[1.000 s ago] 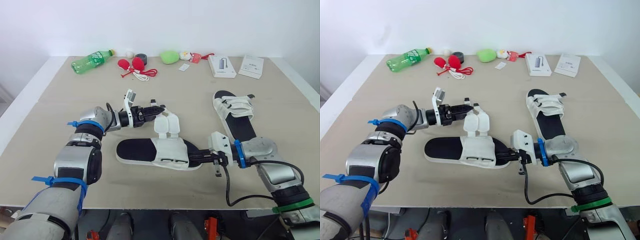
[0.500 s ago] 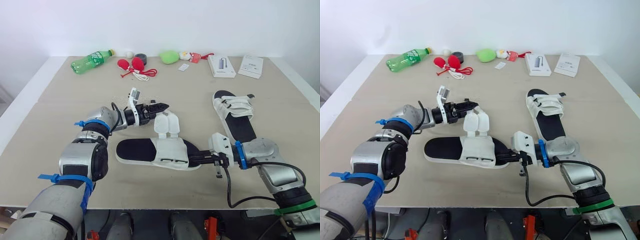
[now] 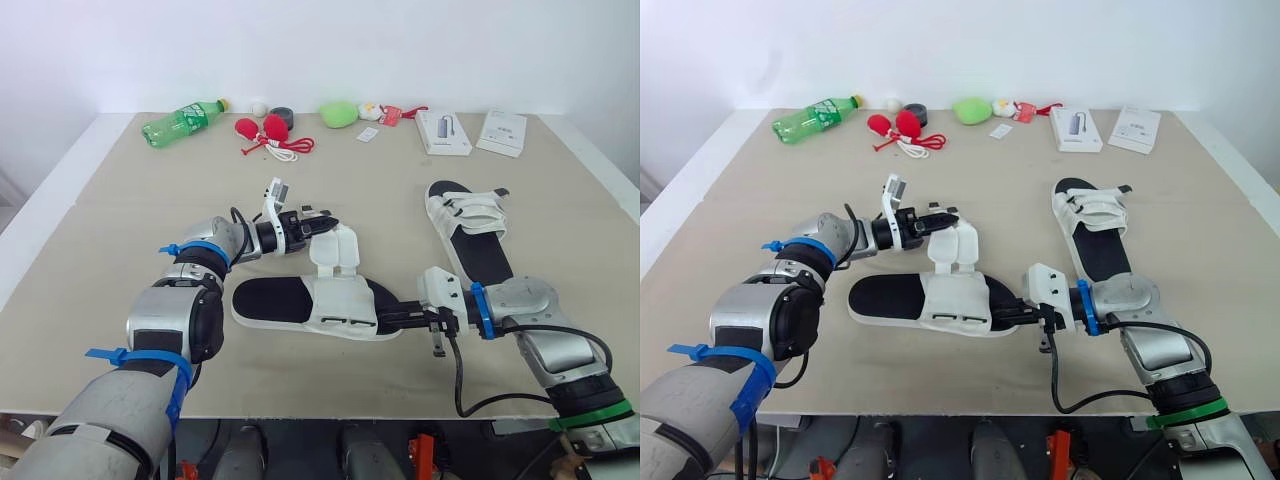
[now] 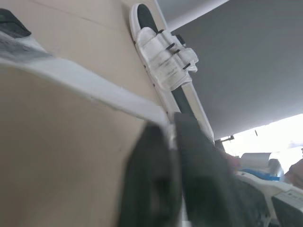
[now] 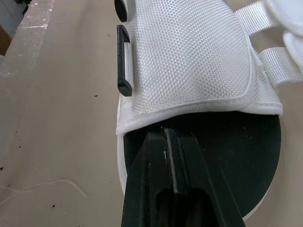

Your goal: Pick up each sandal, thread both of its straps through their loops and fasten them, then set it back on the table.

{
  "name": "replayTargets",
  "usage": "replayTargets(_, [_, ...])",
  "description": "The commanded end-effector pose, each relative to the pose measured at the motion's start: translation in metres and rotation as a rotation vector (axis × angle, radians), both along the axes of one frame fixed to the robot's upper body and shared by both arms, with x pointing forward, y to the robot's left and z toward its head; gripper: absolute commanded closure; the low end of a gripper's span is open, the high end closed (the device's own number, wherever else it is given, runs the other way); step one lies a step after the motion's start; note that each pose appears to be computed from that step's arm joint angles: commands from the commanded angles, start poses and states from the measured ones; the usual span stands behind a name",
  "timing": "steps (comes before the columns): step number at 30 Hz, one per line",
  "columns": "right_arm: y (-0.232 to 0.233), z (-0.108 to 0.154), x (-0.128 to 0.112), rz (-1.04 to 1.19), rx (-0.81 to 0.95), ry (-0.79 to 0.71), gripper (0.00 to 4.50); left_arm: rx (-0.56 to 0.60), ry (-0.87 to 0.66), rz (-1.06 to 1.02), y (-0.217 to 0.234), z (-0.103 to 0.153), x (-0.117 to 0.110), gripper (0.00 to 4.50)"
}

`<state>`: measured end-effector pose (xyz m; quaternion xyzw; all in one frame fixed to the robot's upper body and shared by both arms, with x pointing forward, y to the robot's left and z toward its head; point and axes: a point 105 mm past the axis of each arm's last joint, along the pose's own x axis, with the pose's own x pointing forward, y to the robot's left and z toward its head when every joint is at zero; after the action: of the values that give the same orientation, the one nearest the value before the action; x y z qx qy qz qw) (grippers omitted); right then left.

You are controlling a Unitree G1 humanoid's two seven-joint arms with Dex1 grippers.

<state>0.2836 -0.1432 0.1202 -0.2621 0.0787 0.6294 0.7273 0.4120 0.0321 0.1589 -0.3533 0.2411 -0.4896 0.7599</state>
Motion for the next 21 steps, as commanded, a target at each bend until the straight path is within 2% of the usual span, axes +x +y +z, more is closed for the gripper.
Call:
replayTargets(1, [-0.002,0.003,-0.001,0.006,-0.018,-0.022,4.5,-0.013,-0.093,0.022,0.0,0.023,0.007,4.42])
replayTargets(5, [-0.002,0.002,-0.001,0.011,-0.02,-0.02,4.5,0.053,-0.194,0.036,0.004,0.029,0.012,4.42])
replayTargets(14, [-0.002,0.0,-0.001,0.022,-0.028,-0.023,4.5,0.148,-0.437,-0.044,0.008,0.044,0.009,4.42])
replayTargets(18, [-0.002,0.0,-0.001,0.027,-0.034,-0.024,4.5,0.279,-0.808,-0.121,0.003,0.056,-0.003,4.42])
replayTargets(21, [-0.003,-0.001,-0.001,0.029,-0.035,-0.023,4.5,0.45,-1.308,-0.254,-0.003,0.055,-0.036,4.42])
